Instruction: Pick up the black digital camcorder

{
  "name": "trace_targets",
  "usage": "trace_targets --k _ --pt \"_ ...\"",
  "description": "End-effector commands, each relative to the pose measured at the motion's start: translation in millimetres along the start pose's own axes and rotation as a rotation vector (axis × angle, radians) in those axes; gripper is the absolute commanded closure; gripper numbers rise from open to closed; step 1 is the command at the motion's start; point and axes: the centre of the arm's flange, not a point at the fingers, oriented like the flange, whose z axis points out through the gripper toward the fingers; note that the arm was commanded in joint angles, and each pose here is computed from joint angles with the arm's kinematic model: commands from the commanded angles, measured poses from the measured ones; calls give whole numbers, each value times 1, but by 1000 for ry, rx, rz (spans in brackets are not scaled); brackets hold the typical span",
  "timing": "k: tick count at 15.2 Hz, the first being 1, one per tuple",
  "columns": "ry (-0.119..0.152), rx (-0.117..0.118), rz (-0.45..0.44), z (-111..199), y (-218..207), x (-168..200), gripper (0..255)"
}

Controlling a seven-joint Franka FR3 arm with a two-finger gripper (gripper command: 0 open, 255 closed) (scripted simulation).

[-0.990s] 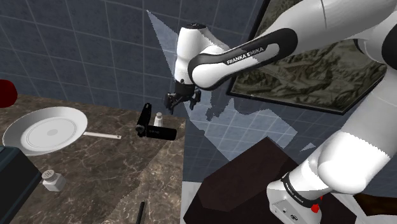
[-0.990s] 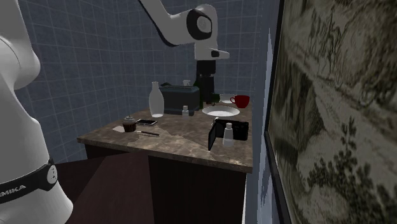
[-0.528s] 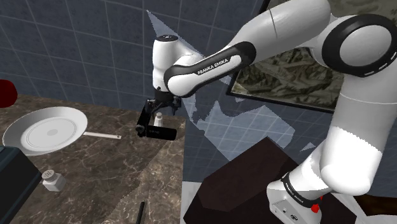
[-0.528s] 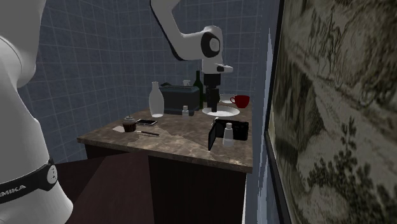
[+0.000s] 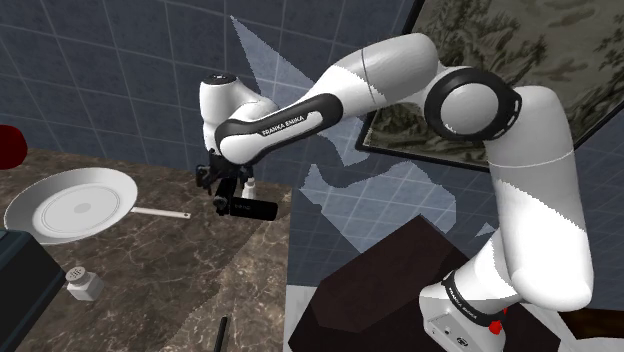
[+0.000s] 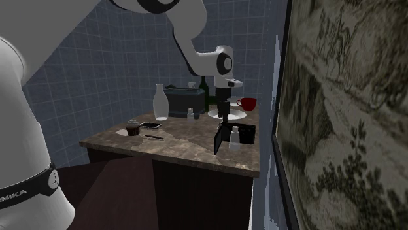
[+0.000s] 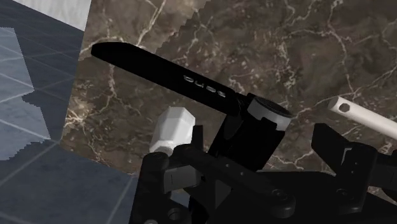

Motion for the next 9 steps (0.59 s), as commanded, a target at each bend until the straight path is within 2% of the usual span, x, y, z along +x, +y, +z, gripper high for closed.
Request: trace_targets --k 1,9 --pt "1 0 3 10 -11 7 0" --pt "1 0 3 50 -13 7 0"
